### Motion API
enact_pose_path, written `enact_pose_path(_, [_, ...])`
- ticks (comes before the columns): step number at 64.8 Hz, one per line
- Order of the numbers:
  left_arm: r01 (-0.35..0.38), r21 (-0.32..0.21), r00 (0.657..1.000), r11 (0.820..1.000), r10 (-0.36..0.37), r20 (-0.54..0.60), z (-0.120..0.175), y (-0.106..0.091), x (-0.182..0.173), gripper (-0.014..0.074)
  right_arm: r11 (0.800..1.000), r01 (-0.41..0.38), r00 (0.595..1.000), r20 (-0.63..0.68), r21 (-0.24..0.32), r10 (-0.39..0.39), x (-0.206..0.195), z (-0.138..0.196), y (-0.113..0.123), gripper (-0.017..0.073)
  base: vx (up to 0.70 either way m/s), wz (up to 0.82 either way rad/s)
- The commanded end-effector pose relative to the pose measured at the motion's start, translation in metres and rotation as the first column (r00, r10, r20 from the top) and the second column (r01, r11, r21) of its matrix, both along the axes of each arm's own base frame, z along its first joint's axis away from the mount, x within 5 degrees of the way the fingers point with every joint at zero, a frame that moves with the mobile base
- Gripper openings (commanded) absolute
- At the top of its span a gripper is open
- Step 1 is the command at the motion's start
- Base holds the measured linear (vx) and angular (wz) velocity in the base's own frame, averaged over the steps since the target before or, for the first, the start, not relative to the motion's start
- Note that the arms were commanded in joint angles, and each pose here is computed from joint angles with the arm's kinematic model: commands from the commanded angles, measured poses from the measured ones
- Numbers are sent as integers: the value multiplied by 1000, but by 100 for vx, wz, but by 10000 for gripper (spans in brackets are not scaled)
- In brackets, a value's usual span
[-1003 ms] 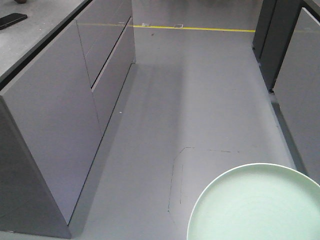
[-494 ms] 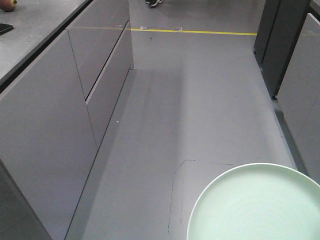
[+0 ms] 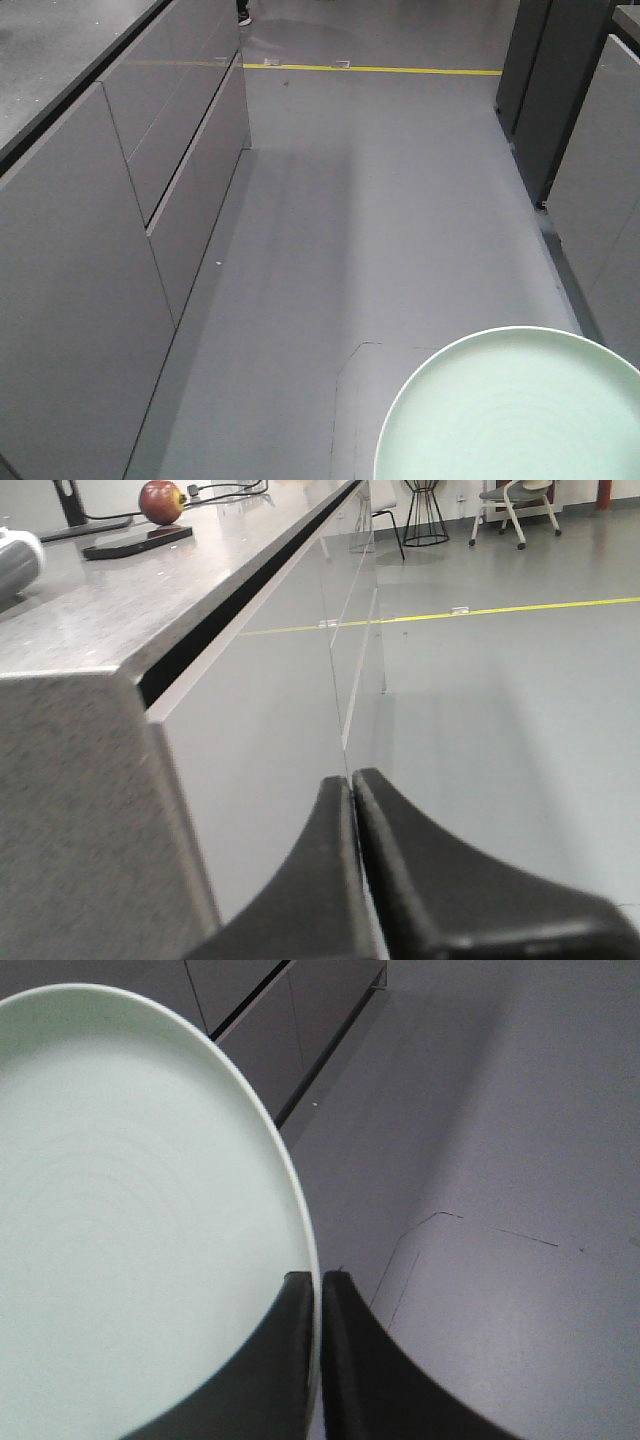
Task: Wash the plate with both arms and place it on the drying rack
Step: 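Drive the base away from the counter holding the plate in the right gripper, then drive along the aisle toward the counter with the plant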
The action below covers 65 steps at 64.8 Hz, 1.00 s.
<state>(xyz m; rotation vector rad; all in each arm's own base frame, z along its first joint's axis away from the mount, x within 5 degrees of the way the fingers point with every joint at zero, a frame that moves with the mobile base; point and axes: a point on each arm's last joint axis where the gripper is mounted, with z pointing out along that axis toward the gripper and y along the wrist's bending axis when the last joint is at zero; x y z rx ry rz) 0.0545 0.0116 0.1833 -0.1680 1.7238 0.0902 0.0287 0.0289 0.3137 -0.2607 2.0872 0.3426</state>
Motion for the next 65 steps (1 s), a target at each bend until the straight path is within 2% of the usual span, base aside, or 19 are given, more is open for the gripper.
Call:
enact_pose_path(1, [20, 8, 995, 1000, -21, 102, 16, -2, -1, -6, 999, 18, 997, 71, 32, -20, 3, 12, 0, -1, 23, -11])
enact_pose_path(65, [20, 8, 995, 1000, -21, 102, 16, -2, -1, -6, 999, 18, 997, 71, 32, -20, 3, 12, 0, -1, 24, -10])
